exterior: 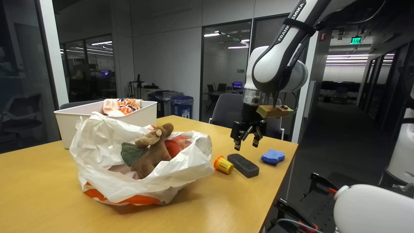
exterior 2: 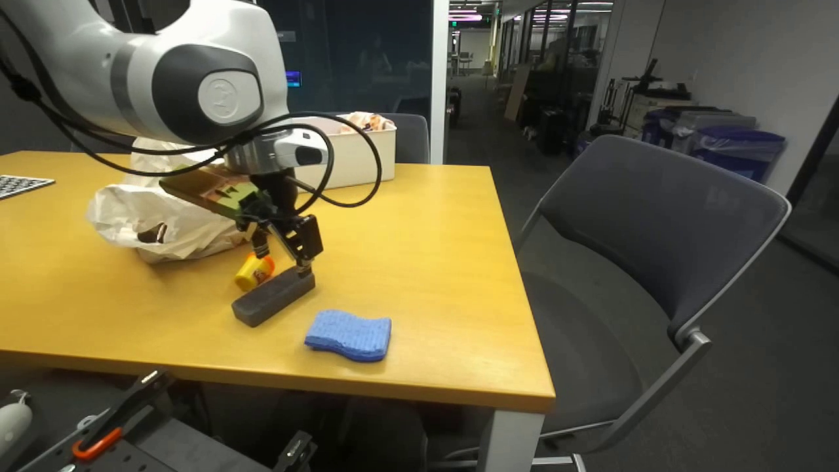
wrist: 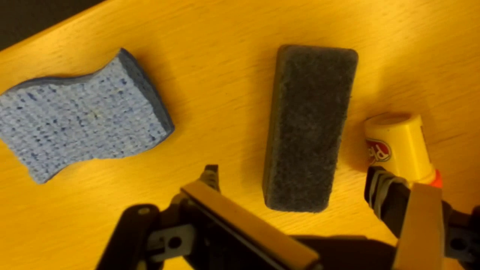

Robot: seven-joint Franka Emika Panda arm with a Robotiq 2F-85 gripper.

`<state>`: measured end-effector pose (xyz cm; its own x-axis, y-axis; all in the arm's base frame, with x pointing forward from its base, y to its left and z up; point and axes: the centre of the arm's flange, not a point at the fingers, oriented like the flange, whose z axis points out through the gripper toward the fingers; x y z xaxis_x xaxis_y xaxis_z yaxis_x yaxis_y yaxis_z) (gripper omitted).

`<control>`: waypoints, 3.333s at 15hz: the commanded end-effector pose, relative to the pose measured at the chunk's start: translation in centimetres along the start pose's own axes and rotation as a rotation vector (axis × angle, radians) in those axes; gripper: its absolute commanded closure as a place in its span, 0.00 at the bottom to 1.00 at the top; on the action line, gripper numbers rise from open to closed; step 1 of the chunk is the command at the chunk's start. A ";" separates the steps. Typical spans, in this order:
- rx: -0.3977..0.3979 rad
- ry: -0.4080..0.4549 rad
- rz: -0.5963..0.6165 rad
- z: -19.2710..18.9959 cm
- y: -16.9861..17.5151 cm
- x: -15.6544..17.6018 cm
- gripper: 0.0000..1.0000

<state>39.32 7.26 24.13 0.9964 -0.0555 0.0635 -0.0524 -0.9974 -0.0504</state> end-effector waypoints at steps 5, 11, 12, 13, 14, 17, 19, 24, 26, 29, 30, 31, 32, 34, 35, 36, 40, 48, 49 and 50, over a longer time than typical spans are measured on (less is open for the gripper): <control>0.039 -0.023 -0.014 1.4 1.4 2.1 0.00; 0.060 -0.063 -0.029 3.2 0.9 2.0 0.00; 0.059 -0.071 -0.033 3.6 0.7 1.9 0.00; 0.059 -0.079 -0.042 3.9 0.4 1.7 0.00; 0.061 -0.088 -0.051 4.2 0.1 1.5 0.00; 0.058 -0.107 -0.075 5.0 -0.8 1.0 0.00; 0.056 -0.117 -0.085 5.4 -1.3 0.9 0.00; 0.054 -0.123 -0.107 6.1 -1.6 0.5 0.42; 0.053 -0.124 -0.115 6.2 -1.7 0.4 0.57; 0.036 -0.087 -0.133 4.5 -2.1 0.4 0.67; 0.023 -0.056 -0.149 3.4 -2.3 0.5 0.67; 0.010 -0.008 -0.172 1.5 -2.7 0.4 0.67; -0.001 0.038 -0.201 -0.2 -3.1 0.5 0.67; -0.036 0.122 -0.252 -4.3 -4.3 0.5 0.67; -0.052 0.164 -0.278 -6.1 -5.1 0.3 0.67; -0.068 0.210 -0.309 -7.9 -6.0 0.1 0.67; -0.073 0.396 -0.457 -12.6 -11.0 -2.5 0.67; -0.033 0.584 -0.815 -12.6 -26.2 -8.1 0.67; -0.034 0.598 -0.855 -12.2 -27.4 -8.4 0.67; -0.039 0.604 -0.893 -11.1 -28.4 -8.5 0.67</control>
<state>30.03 31.67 38.40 0.5564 0.6465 0.5220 0.6227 -0.7404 0.2532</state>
